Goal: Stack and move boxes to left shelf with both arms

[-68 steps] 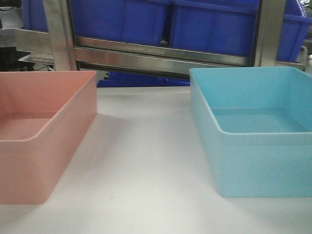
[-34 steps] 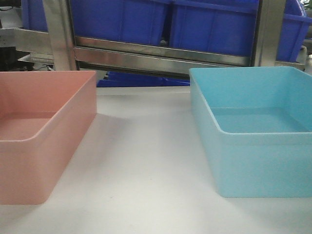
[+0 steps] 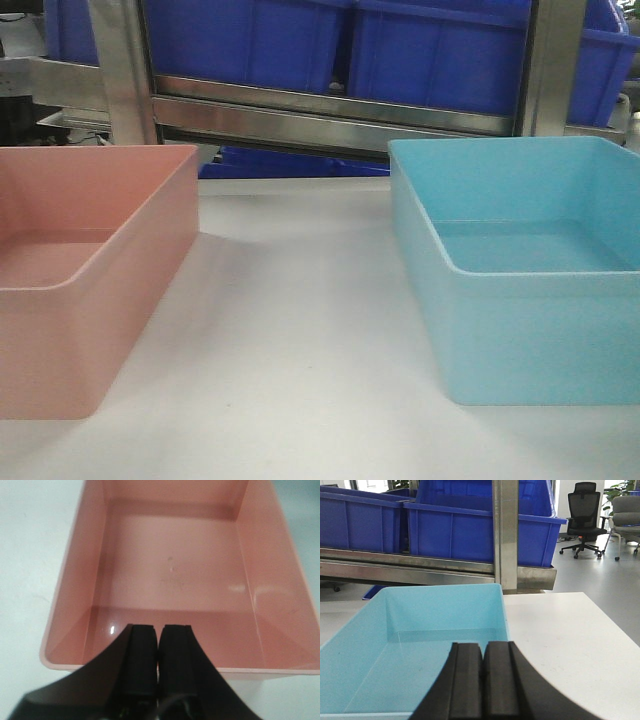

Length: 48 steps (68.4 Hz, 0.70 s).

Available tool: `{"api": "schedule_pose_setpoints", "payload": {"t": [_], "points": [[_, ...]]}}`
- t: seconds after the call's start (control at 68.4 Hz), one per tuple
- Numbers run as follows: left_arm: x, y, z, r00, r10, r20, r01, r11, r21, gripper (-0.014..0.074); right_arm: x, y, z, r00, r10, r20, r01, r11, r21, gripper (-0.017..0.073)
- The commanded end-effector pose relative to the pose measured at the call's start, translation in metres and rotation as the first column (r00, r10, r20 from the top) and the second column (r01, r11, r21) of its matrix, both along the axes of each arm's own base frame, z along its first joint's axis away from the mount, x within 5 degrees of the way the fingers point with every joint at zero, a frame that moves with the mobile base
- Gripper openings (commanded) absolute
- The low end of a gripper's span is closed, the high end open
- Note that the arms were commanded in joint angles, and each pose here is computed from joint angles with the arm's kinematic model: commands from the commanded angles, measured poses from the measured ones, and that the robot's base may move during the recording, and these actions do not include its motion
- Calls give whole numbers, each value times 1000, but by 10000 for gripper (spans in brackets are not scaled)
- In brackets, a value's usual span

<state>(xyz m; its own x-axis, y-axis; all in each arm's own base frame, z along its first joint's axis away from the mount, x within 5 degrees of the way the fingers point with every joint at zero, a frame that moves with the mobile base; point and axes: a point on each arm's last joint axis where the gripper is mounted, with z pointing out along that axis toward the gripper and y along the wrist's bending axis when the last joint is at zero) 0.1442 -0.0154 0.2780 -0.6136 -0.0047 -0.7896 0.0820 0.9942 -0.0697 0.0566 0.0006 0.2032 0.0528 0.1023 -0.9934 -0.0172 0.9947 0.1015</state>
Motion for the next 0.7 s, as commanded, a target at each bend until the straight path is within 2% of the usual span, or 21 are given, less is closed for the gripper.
{"api": "schedule_pose_setpoints", "payload": {"t": [0.0, 0.278, 0.351, 0.409, 0.512, 0.555, 0.614, 0.687], "points": [[23, -3, 19, 1000, 4, 9, -4, 1000, -18, -4, -1, 0, 8, 996, -4, 90, 4, 1000, -6, 56], [94, -8, 29, 989, 10, -145, -18, 998, -54, -3, -1, 0, 8, 996, -4, 90, 4, 1000, -6, 56], [110, -6, 27, 975, -14, -223, 10, 1000, -18, 20, -1, 0, 8, 996, -4, 90, 4, 1000, -6, 56], [123, -2, 28, 956, -37, -293, 40, 999, 5, 90, -1, 0, 8, 996, -4, 90, 4, 1000, -6, 56], [144, 6, 29, 931, -70, -357, 91, 995, 42, 315, -1, 0, 8, 996, -4, 90, 4, 1000, -6, 56], [152, 10, 32, 933, -70, -353, 94, 994, 51, 397, -1, 0, 8, 996, -4, 90, 4, 1000, -6, 56], [162, 17, 36, 932, -73, -355, 104, 992, 67, 444, -1, 0, 8, 996, -4, 90, 4, 1000, -6, 56], [170, 26, 40, 923, -69, -379, 104, 992, 74, 440, -1, 0, 8, 996, -4, 90, 4, 1000, -6, 56]]}}
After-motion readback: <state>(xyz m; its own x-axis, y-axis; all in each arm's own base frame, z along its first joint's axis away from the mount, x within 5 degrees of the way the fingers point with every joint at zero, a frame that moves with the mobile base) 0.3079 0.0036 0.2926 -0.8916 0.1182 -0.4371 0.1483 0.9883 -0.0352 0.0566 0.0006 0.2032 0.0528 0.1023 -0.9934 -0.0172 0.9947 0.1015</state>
